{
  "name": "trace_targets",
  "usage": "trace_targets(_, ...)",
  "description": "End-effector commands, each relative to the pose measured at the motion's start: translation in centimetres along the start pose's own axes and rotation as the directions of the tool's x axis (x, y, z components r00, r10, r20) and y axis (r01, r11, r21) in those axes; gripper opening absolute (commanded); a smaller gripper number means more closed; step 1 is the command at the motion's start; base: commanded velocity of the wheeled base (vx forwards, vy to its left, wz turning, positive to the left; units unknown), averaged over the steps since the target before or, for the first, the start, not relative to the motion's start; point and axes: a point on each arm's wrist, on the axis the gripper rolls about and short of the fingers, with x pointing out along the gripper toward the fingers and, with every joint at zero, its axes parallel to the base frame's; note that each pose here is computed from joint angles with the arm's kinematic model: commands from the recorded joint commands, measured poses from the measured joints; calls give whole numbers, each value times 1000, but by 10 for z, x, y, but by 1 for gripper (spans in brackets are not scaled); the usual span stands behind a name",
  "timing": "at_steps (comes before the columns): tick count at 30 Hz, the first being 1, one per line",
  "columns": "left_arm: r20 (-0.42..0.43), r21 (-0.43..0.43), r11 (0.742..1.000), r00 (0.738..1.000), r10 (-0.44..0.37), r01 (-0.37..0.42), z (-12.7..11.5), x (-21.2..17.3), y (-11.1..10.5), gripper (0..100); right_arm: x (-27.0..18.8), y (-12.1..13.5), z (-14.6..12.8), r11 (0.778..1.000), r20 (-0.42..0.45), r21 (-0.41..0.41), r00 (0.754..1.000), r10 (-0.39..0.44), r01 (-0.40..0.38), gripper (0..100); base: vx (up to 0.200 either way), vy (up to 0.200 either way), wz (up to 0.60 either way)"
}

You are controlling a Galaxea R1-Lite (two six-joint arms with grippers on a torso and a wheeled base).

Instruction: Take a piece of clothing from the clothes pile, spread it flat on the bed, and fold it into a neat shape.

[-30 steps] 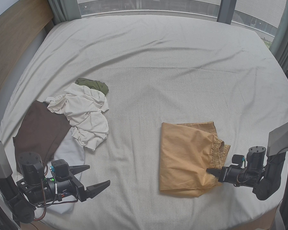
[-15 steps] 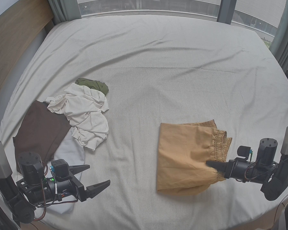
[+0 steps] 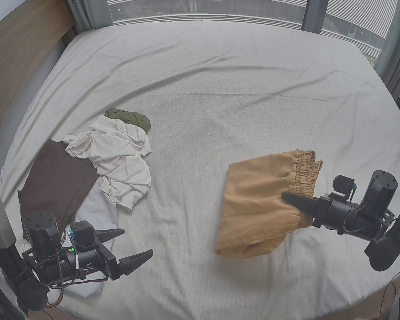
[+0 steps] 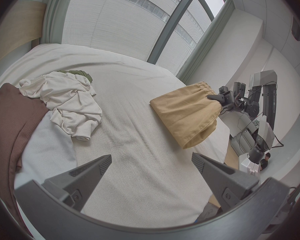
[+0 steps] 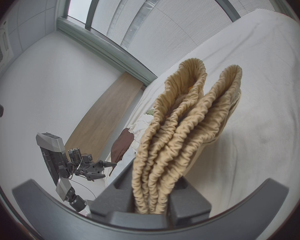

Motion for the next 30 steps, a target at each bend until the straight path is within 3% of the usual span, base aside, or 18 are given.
trace_targets(1, -19, -9, 1000, 1000, 1, -1, -4, -2, -1, 100, 6, 3, 10, 999, 35, -28, 999, 27, -26, 0, 0, 0, 0)
trace_targets(23, -16, -18, 1000, 1000, -1, 1, -3, -3, -1, 100, 65, 8, 88, 993, 109, -87, 990, 86, -76, 0, 0, 0, 0)
trace_targets(30, 2, -12, 1000, 1000, -2, 2, -1, -3, -1, 100, 79, 2, 97, 992, 114, -93, 989, 91, -81, 0, 0, 0, 0)
